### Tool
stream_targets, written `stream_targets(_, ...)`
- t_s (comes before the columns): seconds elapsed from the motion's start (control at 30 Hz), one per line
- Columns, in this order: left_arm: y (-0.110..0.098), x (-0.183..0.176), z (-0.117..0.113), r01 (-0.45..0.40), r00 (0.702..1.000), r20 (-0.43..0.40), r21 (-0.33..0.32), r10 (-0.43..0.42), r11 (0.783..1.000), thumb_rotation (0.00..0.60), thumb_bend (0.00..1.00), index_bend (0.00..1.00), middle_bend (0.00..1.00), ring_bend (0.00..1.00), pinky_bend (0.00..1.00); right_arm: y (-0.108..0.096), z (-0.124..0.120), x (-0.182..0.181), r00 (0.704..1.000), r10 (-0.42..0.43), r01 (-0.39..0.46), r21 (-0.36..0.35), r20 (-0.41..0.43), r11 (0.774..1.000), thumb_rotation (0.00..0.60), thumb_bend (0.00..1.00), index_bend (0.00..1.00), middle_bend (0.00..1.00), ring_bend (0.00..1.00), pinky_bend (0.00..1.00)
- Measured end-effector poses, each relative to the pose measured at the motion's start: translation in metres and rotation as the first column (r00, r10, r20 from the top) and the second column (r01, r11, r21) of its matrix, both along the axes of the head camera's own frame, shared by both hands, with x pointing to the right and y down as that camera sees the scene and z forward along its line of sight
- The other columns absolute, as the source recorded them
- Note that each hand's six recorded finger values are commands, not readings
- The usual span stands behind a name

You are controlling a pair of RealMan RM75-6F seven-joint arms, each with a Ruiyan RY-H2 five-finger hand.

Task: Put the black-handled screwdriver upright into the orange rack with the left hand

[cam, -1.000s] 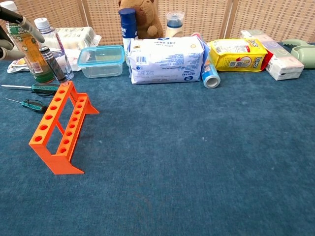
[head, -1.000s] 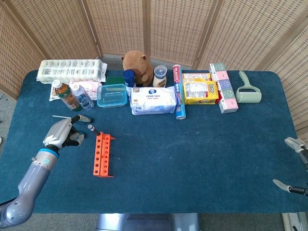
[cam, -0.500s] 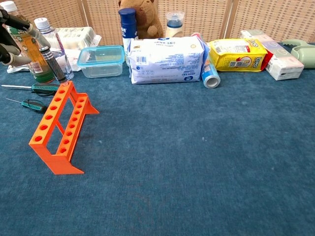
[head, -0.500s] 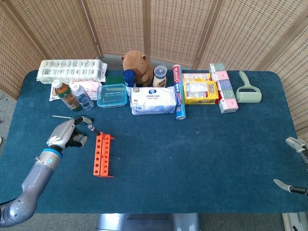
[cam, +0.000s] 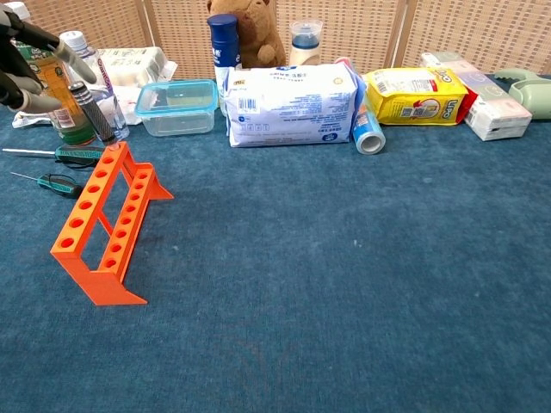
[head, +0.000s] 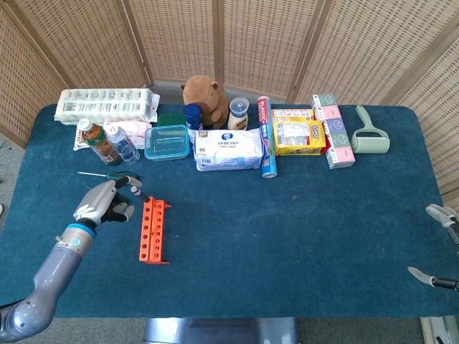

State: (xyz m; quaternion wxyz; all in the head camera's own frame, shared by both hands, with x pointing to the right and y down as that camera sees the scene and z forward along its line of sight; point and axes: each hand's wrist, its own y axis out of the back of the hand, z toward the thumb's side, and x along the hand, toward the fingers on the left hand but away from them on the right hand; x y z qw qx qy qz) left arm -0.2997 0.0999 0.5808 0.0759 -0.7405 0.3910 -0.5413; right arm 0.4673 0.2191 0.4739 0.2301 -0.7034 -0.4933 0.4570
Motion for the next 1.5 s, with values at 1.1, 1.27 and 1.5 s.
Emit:
stream_targets(1.1, 0.008, -0.007, 0.013, -0.005, 0.999, 0.044, -0.042, 0.006, 0.999, 0.6, 0.43, 0.27, 0.98, 1.0, 1.0, 0.0, 0.0, 0.0, 1.0, 0.0, 0.0, -0.004, 0.004, 1.0, 0.6, 0.02, 0.09, 0.1, 0.0, 0.0)
stream_targets(1.27, 0.007, -0.002, 0.008, -0.011, 0.999, 0.036, -0.033, 0.012, 0.999, 0.6, 0.43, 0.27, 0.98, 1.0, 1.0, 0.0, 0.0, 0.0, 1.0, 0.001, -0.001, -0.003, 0.004, 1.0, 0.6, 0.02, 0.09, 0.1, 0.0, 0.0)
stream_targets(1.5, 0.006, 0.002, 0.005, -0.006, 1.0, 0.024, -0.027, 0.007, 1.0, 0.6, 0.43, 0.27, 0.98, 1.0, 1.0, 0.0, -0.001, 0.001, 1.0, 0.003, -0.003, -0.003, 0.005, 1.0, 0.6, 0.02, 0.09, 0.1, 0.0, 0.0)
